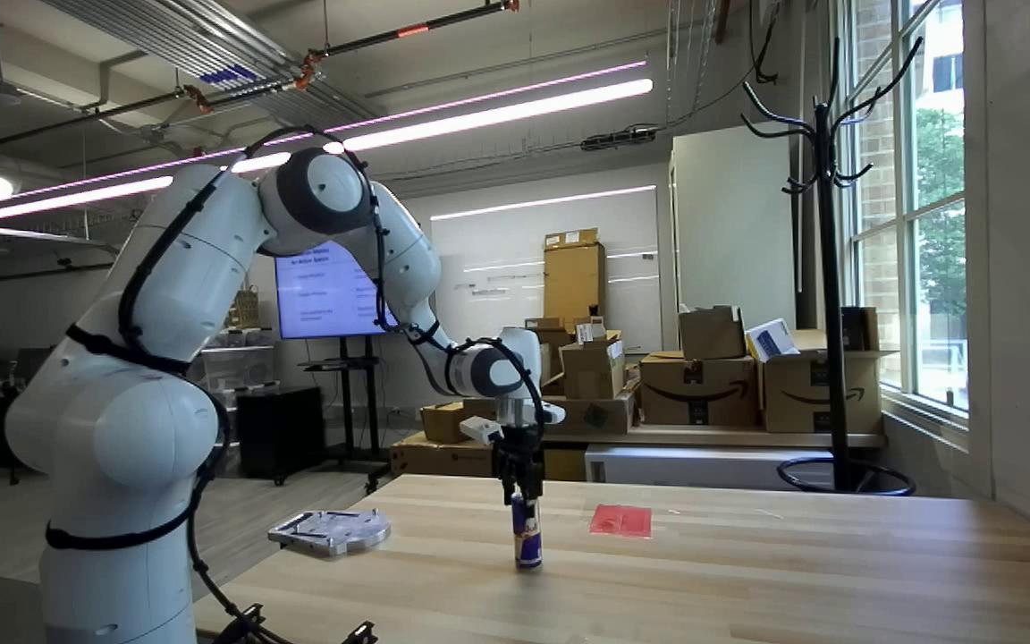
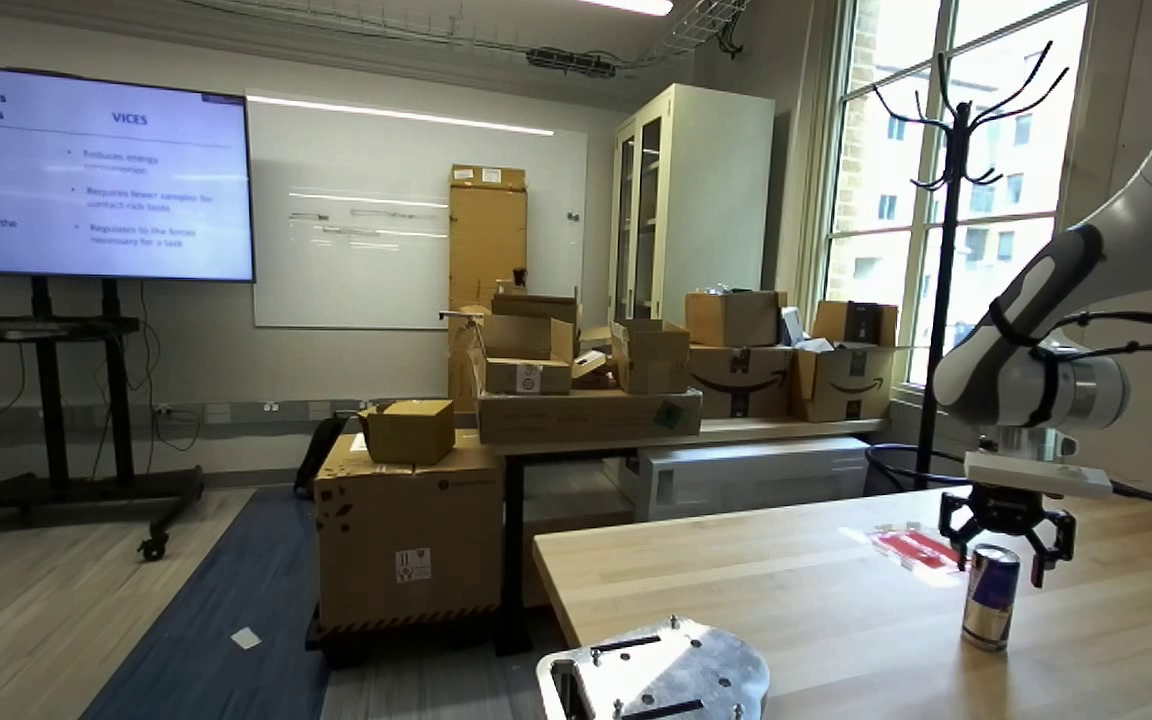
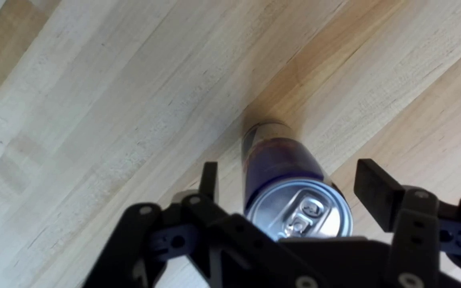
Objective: Put the can on the silver object.
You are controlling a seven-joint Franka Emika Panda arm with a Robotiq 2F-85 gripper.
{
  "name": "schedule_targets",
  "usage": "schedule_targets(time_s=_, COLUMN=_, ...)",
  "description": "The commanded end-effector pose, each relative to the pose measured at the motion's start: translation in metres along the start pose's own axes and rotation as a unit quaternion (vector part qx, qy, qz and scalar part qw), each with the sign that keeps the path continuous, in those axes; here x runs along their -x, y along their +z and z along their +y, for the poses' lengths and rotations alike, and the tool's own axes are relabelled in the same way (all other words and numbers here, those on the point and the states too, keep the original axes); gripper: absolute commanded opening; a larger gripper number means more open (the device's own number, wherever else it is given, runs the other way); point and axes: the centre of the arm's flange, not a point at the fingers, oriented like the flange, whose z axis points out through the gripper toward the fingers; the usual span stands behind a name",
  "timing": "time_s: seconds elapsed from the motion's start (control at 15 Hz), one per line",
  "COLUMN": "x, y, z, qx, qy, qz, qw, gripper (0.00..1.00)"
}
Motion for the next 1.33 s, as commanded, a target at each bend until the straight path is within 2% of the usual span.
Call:
schedule_targets(time_s=0.0, x=-0.005, y=0.003, z=0.005, qx=-0.015, qy=-0.008, qz=0.003, qw=0.9999, gripper=0.56)
schedule_targets(time_s=0.2, x=-0.005, y=0.003, z=0.006, qx=-0.014, qy=-0.010, qz=0.005, qw=0.9998, gripper=0.33)
schedule_targets(time_s=0.53, x=-0.002, y=-0.005, z=0.007, qx=-0.015, qy=-0.016, qz=0.008, qw=0.9997, gripper=0.33)
schedule_targets(time_s=0.67, x=0.006, y=-0.022, z=0.008, qx=-0.015, qy=-0.026, qz=0.014, qw=0.9995, gripper=0.33)
schedule_targets(time_s=1.07, x=0.031, y=-0.117, z=0.010, qx=-0.026, qy=-0.074, qz=0.061, qw=0.9951, gripper=0.33)
schedule_targets(time_s=1.27, x=0.055, y=-0.167, z=-0.002, qx=-0.024, qy=-0.115, qz=0.084, qw=0.9896, gripper=0.33)
